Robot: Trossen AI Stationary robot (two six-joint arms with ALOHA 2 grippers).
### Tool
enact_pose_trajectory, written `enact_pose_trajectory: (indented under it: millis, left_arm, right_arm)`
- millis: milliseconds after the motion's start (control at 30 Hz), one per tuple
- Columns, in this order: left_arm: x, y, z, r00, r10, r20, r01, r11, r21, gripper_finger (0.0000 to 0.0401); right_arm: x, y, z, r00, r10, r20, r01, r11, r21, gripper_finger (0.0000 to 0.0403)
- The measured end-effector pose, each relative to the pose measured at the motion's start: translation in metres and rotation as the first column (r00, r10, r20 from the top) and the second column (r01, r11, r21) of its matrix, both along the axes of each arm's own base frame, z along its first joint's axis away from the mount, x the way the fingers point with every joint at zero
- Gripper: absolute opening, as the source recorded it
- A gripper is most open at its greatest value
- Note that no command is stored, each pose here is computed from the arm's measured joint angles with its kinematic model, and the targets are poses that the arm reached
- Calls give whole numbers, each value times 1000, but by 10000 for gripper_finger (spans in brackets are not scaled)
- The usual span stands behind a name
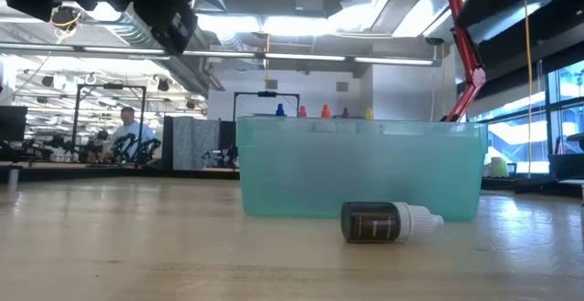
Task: Pick & Place food coloring
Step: Put the small green food coloring bottle into the green bin
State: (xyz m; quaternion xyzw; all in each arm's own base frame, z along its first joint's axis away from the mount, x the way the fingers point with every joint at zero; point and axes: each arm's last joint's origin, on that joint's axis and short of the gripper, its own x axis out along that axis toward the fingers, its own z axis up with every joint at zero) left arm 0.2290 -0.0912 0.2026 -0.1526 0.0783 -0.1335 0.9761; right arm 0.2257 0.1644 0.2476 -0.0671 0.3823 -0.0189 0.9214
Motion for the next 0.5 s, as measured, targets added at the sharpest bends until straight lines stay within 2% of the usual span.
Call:
enact_pose_trajectory:
  millis: [100, 167, 233, 300, 367, 433, 500]
  left_arm:
    - [-1, -2, -4, 994, -63, -87, 54, 993, -110, 130]
    - [1, -5, -4, 976, -111, -188, 72, 977, -202, 130]
    - [4, -7, -3, 934, -122, -336, 14, 951, -308, 130]
    - [5, -8, -2, 854, -91, -512, -133, 913, -385, 130]
    - [4, -11, 1, 752, -36, -658, -301, 870, -391, 130]
    - [-1, -16, 5, 652, -1, -758, -433, 820, -374, 130]
    - [-6, -25, 12, 577, 5, -817, -531, 762, -371, 130]
  right_arm:
    - [-10, -1, -12, 997, 36, 65, -38, 999, 32, 193]
    - [-15, -4, -21, 995, 44, 92, -49, 998, 47, 193]
    - [-19, -7, -26, 993, 42, 111, -49, 997, 61, 193]
    - [-21, -11, -30, 992, 36, 118, -44, 997, 66, 193]
    - [-21, -14, -33, 993, 19, 115, -28, 997, 72, 193]
    - [-20, -16, -33, 993, 10, 116, -19, 997, 76, 193]
    - [-20, -16, -34, 993, 10, 114, -19, 997, 75, 193]
